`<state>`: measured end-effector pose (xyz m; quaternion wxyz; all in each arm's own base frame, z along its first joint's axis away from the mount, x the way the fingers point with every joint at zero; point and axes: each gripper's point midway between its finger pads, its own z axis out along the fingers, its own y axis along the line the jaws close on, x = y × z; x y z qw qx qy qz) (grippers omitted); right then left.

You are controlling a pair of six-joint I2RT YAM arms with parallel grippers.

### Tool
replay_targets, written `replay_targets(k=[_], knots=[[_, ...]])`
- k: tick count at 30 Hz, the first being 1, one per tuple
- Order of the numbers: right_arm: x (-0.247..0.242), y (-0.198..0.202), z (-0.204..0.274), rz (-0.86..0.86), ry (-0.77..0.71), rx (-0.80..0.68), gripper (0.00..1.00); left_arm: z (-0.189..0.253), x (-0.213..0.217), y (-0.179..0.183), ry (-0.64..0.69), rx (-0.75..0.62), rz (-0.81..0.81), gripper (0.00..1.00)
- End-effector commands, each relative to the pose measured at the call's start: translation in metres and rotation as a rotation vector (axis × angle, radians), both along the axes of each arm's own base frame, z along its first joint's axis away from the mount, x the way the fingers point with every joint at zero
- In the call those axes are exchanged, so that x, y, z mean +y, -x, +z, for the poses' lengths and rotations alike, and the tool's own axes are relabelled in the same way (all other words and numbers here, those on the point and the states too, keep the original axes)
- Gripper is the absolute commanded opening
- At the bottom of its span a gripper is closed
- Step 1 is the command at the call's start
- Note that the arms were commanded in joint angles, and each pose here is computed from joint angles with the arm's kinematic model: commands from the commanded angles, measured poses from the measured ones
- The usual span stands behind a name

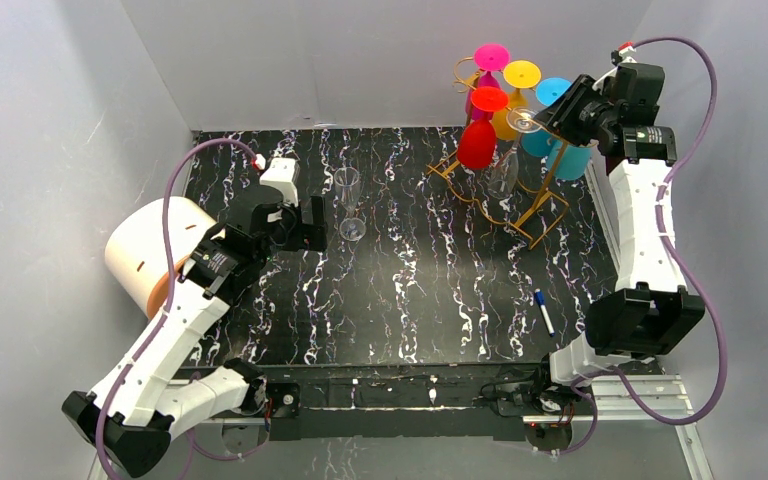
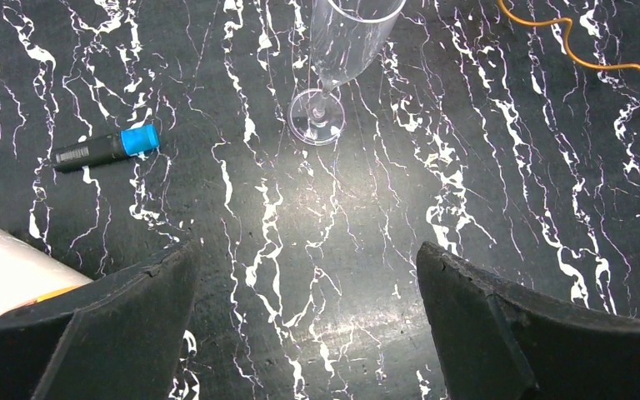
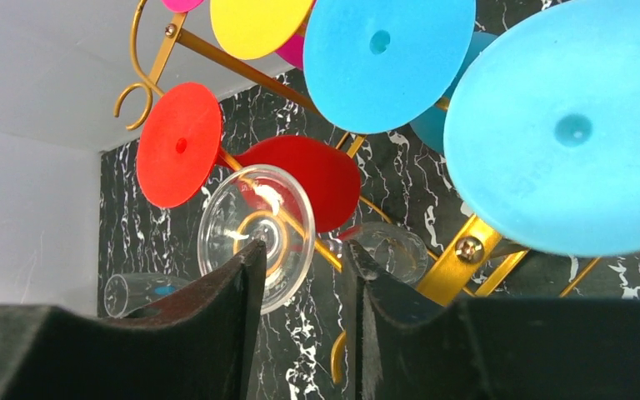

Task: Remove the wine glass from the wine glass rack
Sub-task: Pick up the wine glass from the wine rack.

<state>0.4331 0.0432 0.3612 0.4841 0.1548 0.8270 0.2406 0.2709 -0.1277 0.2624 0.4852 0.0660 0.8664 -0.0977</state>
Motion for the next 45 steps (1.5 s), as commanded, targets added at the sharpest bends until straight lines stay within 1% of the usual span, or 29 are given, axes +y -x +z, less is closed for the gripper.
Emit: replay_targets(k=[1,5,9,10,21,28,34,35,37,39,41,45], knots=[[0.010,-0.003,0.014,0.071,-0.036,-0.047,0.42,0.011,0.000,0.005,0.037,-0.035,-0.013,0.98],[0.015,-0.004,0.015,0.102,-0.053,-0.054,0.39,0.021,-0.001,0.006,0.064,-0.068,-0.018,0.98],[0.015,-0.006,0.015,0.106,-0.071,-0.054,0.37,0.021,-0.001,0.007,0.053,-0.061,-0.023,0.98],[0.018,-0.007,0.017,0.119,-0.090,-0.061,0.34,0.021,-0.001,0.007,0.049,-0.056,-0.024,0.98],[0.020,-0.007,0.005,0.124,-0.172,-0.014,0.34,0.020,0.000,0.008,0.052,-0.054,-0.021,0.98],[0.017,-0.008,0.002,0.101,-0.243,0.002,0.30,0.019,-0.001,0.006,0.050,-0.050,-0.014,0.98],[0.014,-0.008,-0.001,0.077,-0.291,0.013,0.29,0.018,-0.001,0.005,0.051,-0.045,-0.015,0.98],[0.014,-0.008,-0.001,0.077,-0.299,0.013,0.29,0.018,-0.001,0.005,0.049,-0.044,-0.014,0.98],[0.013,-0.008,0.000,0.067,-0.311,0.012,0.21,0.018,-0.001,0.005,0.049,-0.046,-0.012,0.98],[0.012,-0.008,0.002,0.056,-0.325,0.011,0.18,0.019,0.000,0.005,0.048,-0.045,-0.011,0.98],[0.010,-0.007,0.003,0.042,-0.344,0.019,0.12,0.019,0.000,0.005,0.049,-0.047,-0.008,0.98],[0.010,-0.004,0.008,0.034,-0.375,0.020,0.06,0.018,0.000,0.005,0.049,-0.044,-0.007,0.98]])
